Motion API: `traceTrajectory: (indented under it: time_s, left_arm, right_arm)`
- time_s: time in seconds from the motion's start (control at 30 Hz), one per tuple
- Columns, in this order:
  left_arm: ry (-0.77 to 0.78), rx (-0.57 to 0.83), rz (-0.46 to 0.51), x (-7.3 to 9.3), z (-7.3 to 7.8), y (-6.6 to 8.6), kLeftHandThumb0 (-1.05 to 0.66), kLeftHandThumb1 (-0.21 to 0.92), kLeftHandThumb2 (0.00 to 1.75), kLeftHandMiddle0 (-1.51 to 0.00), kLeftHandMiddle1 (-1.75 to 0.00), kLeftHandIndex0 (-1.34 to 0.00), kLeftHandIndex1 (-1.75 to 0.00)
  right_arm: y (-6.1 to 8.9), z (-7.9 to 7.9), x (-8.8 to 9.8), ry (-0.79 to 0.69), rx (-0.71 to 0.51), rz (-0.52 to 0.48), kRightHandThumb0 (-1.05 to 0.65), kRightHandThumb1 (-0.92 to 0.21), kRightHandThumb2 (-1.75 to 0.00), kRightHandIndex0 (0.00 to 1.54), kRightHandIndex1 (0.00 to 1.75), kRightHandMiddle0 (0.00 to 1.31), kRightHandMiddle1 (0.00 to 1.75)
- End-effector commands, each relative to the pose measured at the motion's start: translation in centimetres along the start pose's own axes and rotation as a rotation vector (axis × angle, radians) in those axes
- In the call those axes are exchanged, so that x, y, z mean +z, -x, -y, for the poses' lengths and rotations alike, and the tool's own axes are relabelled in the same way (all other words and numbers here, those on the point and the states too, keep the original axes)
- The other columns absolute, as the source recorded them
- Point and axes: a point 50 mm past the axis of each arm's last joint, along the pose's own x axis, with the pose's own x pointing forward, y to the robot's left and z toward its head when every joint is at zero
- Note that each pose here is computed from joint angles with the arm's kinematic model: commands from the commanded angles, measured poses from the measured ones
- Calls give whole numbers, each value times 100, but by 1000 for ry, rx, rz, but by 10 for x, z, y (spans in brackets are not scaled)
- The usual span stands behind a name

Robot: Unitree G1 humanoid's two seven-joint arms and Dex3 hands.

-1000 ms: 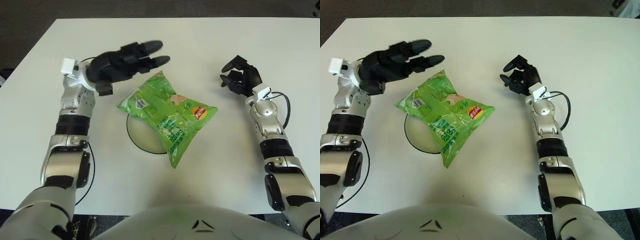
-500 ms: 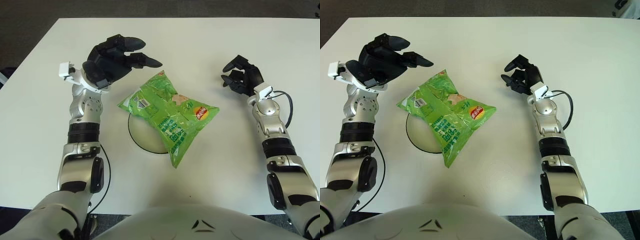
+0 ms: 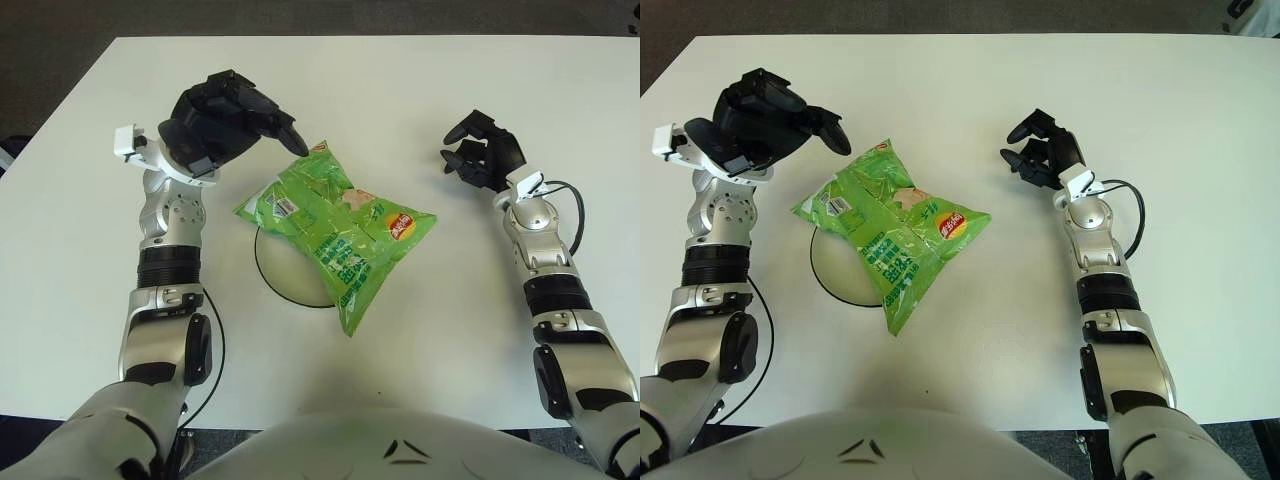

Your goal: Put the snack into the plate.

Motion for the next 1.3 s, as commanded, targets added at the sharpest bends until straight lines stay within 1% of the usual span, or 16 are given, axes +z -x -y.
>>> traceTrajectory:
  time_s: [0.0,0.03,0.07,0.1,0.13,0.2,0.3,0.47,0.57,0.63,0.7,0.73,0.8,1.0,1.13,1.27]
  left_arm:
    - [-141,562,-6,-2,-37,33,-55,92,52,-87,-51,-61,-69]
    - [-167,584,-28,-4,-37,34,-51,92,48,-88,-51,-58,-85]
    - [-175,612,-49,-7,-36,37,-46,92,42,-87,-55,-51,-110]
    - [-180,630,-62,-10,-36,39,-42,92,38,-86,-60,-49,-124]
    - [-186,640,-75,-13,-34,42,-40,92,35,-85,-64,-47,-133]
    - [-197,654,-95,-18,-30,46,-38,92,32,-84,-69,-46,-141]
    - [-212,687,-119,-27,-23,51,-37,92,30,-84,-81,-45,-146]
    - [-262,851,-169,-44,-15,66,-36,92,29,-84,-95,-45,-148]
    - [-290,915,-193,-50,-13,70,-36,92,30,-82,-105,-44,-150]
    - [-312,975,-248,-56,-15,79,-36,92,31,-80,-120,-43,-151]
    - [-330,1012,-289,-62,-16,84,-36,92,33,-77,-146,-41,-154]
    - [-343,1019,-299,-63,-15,85,-36,92,34,-77,-155,-40,-155]
    - [-359,1028,-311,-66,-14,87,-36,92,37,-77,-164,-36,-159]
    - [-349,1064,-342,-77,-9,93,-35,91,43,-79,-174,-31,-165]
    - [-296,1086,-367,-85,-4,96,-36,85,57,-78,-174,-28,-171]
    - [-268,1072,-390,-92,3,97,-36,82,64,-79,-175,-28,-174]
  right_arm:
    - [36,-18,-56,20,113,-287,-37,-92,-25,94,112,50,144]
    - [36,-19,-56,19,111,-286,-37,-92,-25,94,112,50,144]
    - [36,-19,-56,13,104,-283,-37,-92,-25,94,112,50,144]
    - [36,-19,-56,9,98,-281,-37,-92,-25,94,112,50,144]
    - [36,-19,-55,-1,87,-276,-37,-92,-25,94,112,50,144]
    - [35,-19,-55,-19,68,-267,-37,-92,-25,94,112,50,143]
    - [36,-20,-54,-44,44,-254,-37,-92,-25,94,112,50,144]
    - [36,-20,-54,-77,11,-236,-37,-92,-25,94,113,50,144]
    - [36,-20,-53,-88,1,-229,-37,-92,-25,94,113,50,144]
    - [36,-20,-53,-94,-4,-225,-37,-92,-25,94,114,50,144]
    - [36,-20,-54,-98,-6,-223,-37,-92,-25,94,114,50,144]
    - [36,-20,-54,-98,-7,-223,-37,-92,-25,94,115,50,144]
    - [36,-20,-54,-99,-8,-223,-37,-92,-25,94,115,50,144]
    - [37,-20,-55,-100,-9,-223,-37,-92,-25,95,117,50,144]
    - [37,-19,-55,-101,-11,-222,-36,-92,-25,95,118,50,144]
    - [37,-18,-55,-102,-13,-222,-36,-92,-25,95,119,50,144]
